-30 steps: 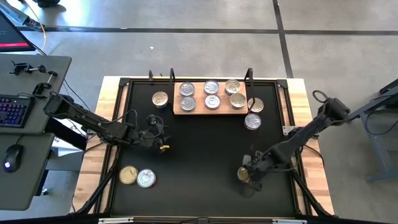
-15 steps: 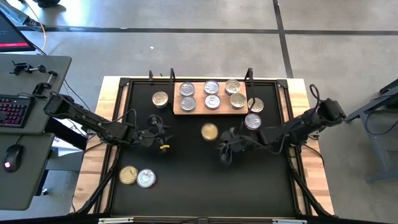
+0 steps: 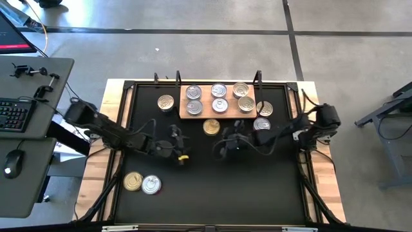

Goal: Stack canned seafood by type on shelf
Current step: Stack the green tuna can on top of the green tuna can

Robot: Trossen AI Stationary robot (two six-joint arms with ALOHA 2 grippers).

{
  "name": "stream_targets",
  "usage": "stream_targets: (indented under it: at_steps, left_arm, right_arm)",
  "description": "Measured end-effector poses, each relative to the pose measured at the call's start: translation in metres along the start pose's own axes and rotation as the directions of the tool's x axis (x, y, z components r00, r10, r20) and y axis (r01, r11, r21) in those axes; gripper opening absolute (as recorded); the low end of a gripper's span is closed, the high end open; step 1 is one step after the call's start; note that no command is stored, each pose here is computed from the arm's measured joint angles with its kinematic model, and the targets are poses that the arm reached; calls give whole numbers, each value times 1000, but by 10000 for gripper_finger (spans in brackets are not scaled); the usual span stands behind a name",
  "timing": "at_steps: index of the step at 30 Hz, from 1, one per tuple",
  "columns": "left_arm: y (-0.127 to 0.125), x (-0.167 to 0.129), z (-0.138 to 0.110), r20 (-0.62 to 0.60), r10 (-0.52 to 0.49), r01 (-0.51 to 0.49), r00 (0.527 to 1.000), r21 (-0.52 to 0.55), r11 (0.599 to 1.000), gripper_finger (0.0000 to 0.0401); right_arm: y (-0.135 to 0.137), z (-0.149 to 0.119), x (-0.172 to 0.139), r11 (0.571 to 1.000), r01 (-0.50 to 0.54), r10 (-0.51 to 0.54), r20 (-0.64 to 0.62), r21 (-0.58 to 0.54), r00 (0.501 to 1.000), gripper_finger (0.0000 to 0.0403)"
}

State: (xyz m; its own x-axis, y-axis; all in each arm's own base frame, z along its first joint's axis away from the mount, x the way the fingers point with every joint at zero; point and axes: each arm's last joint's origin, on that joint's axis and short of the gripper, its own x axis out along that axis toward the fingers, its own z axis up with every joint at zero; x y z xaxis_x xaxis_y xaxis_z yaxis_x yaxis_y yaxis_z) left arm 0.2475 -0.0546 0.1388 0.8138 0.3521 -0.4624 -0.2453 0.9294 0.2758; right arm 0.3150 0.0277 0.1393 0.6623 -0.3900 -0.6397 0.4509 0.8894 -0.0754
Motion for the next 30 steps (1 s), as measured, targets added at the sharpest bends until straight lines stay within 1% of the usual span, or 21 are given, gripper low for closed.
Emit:
stream_targets:
  at_steps: [2,4,6,9,11,13,15,18,21,23,26,28,30]
  left_arm:
    - [-6,10,4,-16,33,-32,999,54,998,195]
    - [-13,21,11,-16,49,-47,999,96,994,191]
    - [-17,28,15,-23,100,-96,995,117,988,187]
    - [-19,33,20,-64,194,-185,979,126,975,183]
    - [-18,33,22,-104,239,-225,965,130,965,181]
    - [-17,28,23,-135,246,-230,960,124,965,180]
    - [-18,22,24,-150,246,-229,958,125,965,179]
    - [-17,11,23,-174,239,-215,955,145,966,179]
    - [-17,2,23,-177,231,-204,957,158,966,179]
    - [-19,-2,24,-171,229,-201,958,166,965,179]
    - [-21,-6,23,-175,217,-183,960,190,965,179]
    - [-24,-5,22,-184,188,-148,965,211,966,179]
    - [-25,-1,18,-213,141,-87,967,246,965,179]
  right_arm:
    - [0,7,11,999,52,-52,9,8,999,4]
    - [1,15,19,997,76,-76,9,-8,997,4]
    - [0,27,23,995,96,-97,-14,-15,995,4]
    - [-7,39,27,989,142,-147,-133,-43,980,4]
    - [-11,43,31,989,143,-150,-205,-49,967,4]
    - [-11,47,37,994,104,-111,-252,-40,961,4]
    - [-7,52,43,1000,27,-30,-260,-13,965,4]
    - [3,59,53,998,-58,61,-259,20,964,4]
    - [20,68,58,982,-187,185,-223,13,957,4]
    - [33,78,53,960,-279,271,-181,-16,945,4]
    - [47,95,36,941,-328,316,-137,-80,939,4]
    - [51,96,25,944,-309,288,-164,-117,943,4]
    - [55,95,14,950,-277,250,-180,-147,951,4]
